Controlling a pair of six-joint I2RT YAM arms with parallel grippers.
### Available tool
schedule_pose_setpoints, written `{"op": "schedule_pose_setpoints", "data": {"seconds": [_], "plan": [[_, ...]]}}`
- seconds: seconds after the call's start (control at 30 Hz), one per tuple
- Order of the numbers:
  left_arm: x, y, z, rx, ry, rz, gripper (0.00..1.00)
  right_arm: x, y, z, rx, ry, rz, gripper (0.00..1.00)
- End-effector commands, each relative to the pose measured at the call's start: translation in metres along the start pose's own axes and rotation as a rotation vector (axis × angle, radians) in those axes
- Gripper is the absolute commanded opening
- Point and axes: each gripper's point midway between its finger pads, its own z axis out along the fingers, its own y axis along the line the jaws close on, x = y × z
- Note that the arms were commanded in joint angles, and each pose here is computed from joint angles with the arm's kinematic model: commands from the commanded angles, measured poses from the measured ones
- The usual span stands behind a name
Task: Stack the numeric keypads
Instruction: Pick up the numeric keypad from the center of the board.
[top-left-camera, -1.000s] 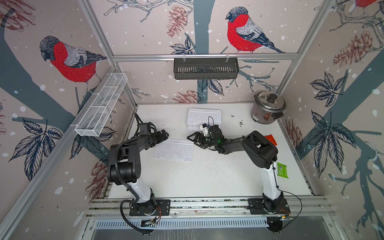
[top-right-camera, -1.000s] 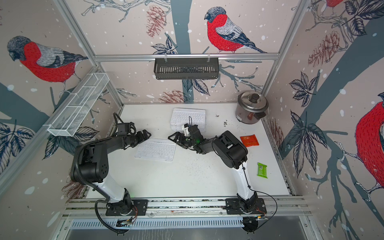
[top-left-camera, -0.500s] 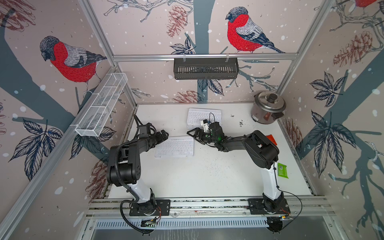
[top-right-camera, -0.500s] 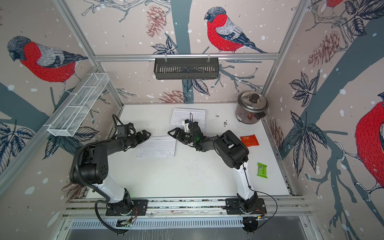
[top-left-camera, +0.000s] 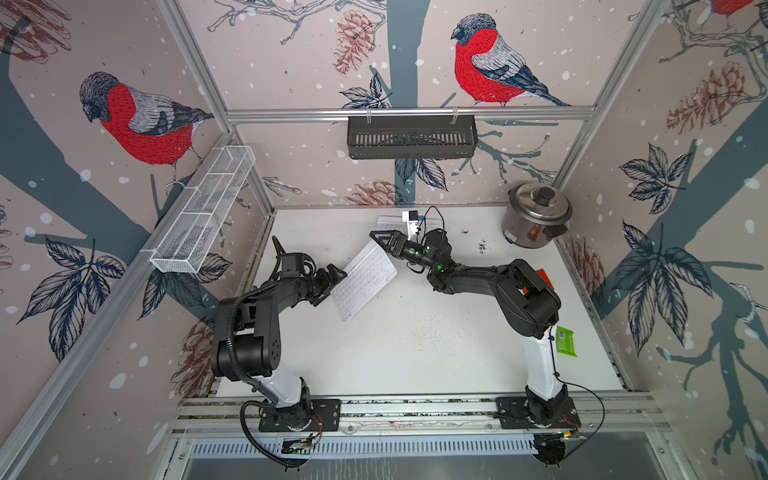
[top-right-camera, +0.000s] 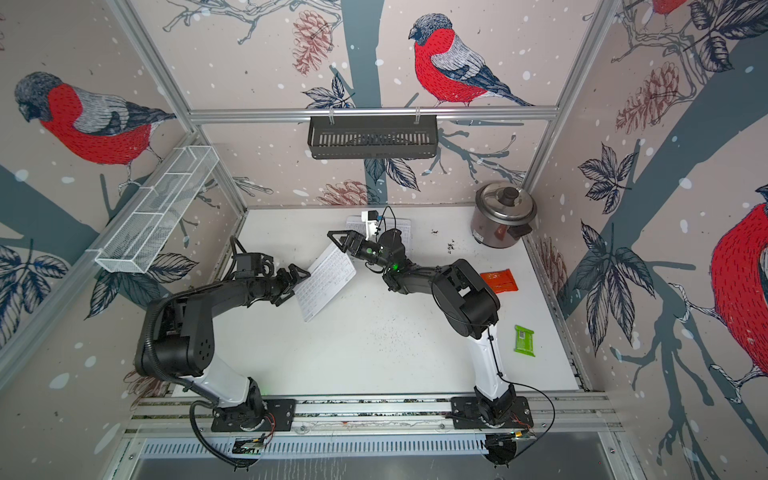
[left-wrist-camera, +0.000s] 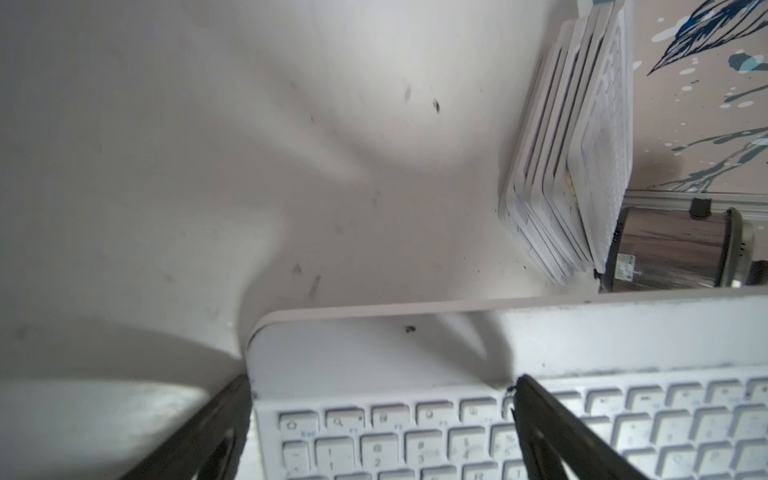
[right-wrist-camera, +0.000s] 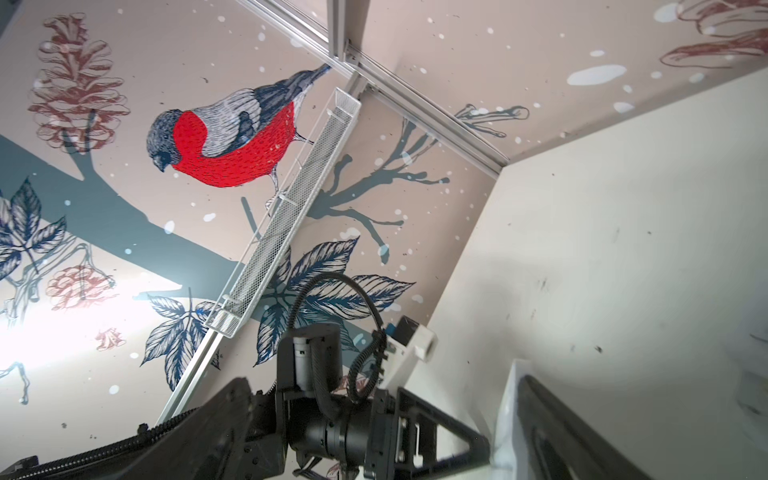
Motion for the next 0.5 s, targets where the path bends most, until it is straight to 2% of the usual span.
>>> {"op": "schedule_pose_setpoints", "data": {"seconds": [0.0,0.33,0.47], "plan": [[0.038,-0.030,-0.003,0.154,0.182,-0.116,0.96,0.060,-0.020,0.001,0.047,0.226,0.205,1.00],[0.044,-0.024,-0.001,0.139,0.164,-0.131,0.96,0.047,-0.029,-0.012,0.085,0.127,0.329,1.00],[0.045,-0.021,-0.001,0.129,0.161,-0.133,0.96,0.050,-0.036,-0.025,0.152,0.138,0.348,1.00]]}}
